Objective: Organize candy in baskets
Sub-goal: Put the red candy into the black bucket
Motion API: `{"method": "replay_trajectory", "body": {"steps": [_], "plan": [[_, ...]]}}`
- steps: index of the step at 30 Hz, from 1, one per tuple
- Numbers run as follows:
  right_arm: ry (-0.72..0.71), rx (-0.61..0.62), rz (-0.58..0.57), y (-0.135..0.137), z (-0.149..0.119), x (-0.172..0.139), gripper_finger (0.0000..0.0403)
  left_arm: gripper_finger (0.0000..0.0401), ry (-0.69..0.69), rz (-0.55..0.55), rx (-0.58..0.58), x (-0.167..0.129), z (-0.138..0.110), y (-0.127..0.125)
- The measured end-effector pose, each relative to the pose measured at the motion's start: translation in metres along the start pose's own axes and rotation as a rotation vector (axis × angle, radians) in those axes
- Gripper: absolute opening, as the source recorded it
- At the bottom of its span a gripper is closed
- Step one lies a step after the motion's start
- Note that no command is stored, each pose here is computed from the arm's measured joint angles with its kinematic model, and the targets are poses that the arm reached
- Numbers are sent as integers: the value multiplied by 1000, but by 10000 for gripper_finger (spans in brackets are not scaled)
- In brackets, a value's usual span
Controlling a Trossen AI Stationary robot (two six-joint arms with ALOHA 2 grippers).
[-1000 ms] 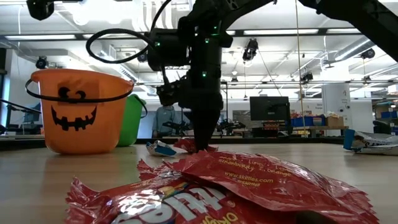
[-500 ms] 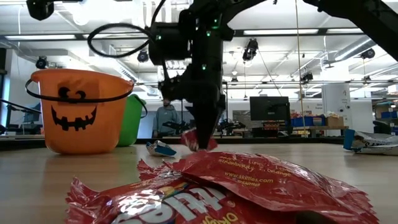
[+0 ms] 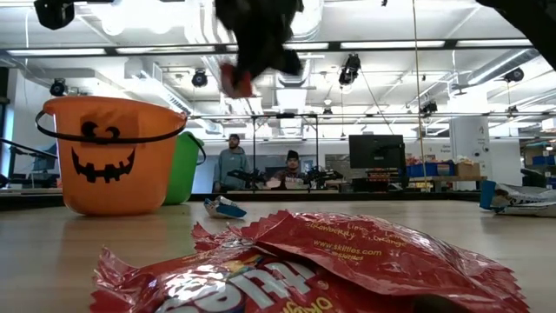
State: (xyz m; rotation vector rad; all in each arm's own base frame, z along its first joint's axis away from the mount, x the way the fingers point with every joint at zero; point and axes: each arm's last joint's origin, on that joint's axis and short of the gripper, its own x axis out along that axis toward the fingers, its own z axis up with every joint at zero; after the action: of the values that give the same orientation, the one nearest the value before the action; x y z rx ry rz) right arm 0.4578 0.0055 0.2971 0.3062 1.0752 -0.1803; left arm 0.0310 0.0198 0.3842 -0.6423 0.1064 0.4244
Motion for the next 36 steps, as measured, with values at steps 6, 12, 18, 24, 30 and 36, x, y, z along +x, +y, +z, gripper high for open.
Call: {"method": "replay_trajectory", "body": {"steps": [6,12,18,24,30,36], "plan": [[-244,35,72,19,26,-50,12,150,12,-20,-41,-4,-4,-2],[-470,52,169,29,41,-74,12,150,-7,-34,-136,-10,-9,-7],[-541,47,180,31,47,-79,13,150,-22,-60,-180,-16,-16,-10],[-609,57,152,30,52,-82,13,150,-55,-94,-174,-16,-13,-12],[-632,65,153,26,55,-83,13,150,-72,-165,-153,-3,5,-8],[-635,67,138,19,58,-83,13,150,-15,-159,-158,15,16,4]]}}
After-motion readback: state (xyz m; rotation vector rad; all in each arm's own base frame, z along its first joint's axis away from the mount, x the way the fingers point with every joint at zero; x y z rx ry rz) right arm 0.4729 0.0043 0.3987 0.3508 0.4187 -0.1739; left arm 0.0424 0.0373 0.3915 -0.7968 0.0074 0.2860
